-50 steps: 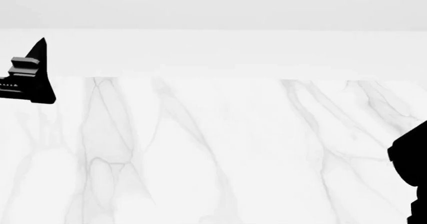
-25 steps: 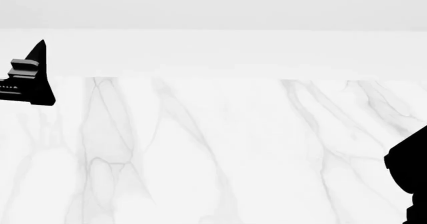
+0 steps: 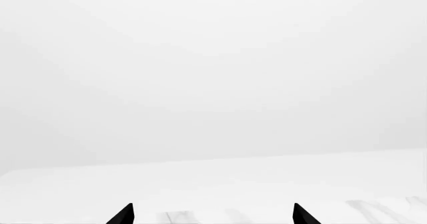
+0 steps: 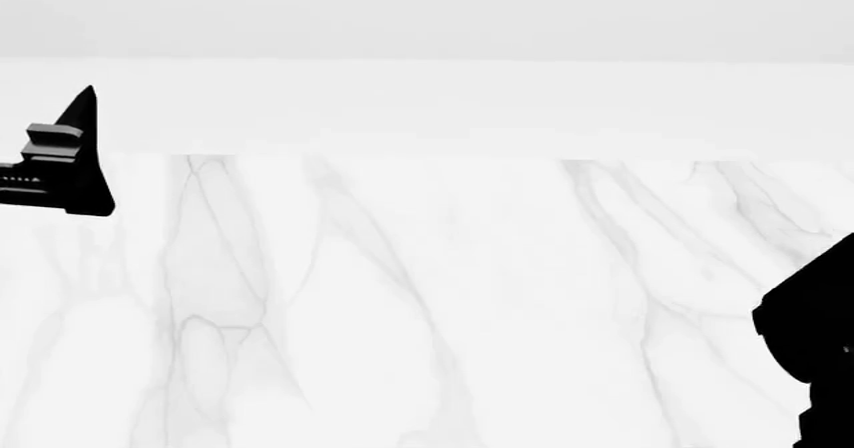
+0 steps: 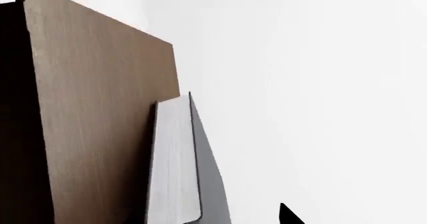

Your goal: Pick up the book on the left and place it on top of the shelf.

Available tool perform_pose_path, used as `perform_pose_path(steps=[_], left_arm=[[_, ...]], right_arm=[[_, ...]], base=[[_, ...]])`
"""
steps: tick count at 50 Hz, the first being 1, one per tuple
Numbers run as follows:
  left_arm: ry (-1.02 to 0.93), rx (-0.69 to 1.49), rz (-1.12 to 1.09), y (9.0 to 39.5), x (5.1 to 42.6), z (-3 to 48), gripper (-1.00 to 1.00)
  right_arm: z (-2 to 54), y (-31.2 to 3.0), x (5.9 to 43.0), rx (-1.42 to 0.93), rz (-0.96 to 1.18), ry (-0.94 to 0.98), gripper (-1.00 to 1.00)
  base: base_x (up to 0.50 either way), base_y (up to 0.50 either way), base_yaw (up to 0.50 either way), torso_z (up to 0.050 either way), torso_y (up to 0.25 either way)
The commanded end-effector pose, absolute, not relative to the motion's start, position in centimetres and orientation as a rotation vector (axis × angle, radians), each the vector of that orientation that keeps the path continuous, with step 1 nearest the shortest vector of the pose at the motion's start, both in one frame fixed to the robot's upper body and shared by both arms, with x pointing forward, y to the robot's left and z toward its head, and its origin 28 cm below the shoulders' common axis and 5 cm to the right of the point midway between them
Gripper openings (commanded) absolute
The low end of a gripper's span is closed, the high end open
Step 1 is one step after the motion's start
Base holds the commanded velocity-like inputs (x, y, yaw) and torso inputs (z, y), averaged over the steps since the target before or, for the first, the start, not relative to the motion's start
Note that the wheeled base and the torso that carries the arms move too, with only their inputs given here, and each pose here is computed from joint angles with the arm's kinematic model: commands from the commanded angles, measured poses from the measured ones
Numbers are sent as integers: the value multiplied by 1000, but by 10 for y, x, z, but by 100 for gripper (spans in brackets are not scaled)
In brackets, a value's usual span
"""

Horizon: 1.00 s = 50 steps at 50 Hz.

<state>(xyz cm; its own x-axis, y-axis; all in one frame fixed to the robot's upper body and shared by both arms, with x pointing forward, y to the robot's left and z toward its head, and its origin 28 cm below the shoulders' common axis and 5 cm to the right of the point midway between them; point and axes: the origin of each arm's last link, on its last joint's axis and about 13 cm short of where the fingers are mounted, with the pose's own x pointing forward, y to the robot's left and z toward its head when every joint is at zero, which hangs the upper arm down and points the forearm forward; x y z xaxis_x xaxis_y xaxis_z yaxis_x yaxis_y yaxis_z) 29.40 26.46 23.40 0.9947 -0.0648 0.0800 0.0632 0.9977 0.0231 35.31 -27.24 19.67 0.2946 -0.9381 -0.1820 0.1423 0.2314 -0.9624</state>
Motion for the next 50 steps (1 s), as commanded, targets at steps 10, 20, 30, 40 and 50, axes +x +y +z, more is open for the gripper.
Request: perform_pose_path(steps=[10, 20, 30, 40, 50], left_arm=[[-74, 22, -68, 264, 295, 232, 100], [-74, 18, -67, 265, 295, 231, 100], [-73, 18, -66, 265, 295, 230, 100], [-81, 14, -73, 264, 295, 230, 100], [-87, 11, -84, 262, 296, 228, 100]], right_arm=[[255, -214, 406, -1113, -601, 483, 100], [266, -204, 411, -1133, -593, 393, 100], [269, -196, 415, -1128, -566, 327, 100], [258, -174, 429, -594, -285, 164, 100], [228, -161, 399, -120, 63, 37, 100]], base=[[0, 0, 0, 0, 0], [0, 0, 0, 0, 0], [0, 0, 0, 0, 0], [0, 0, 0, 0, 0], [0, 0, 0, 0, 0]])
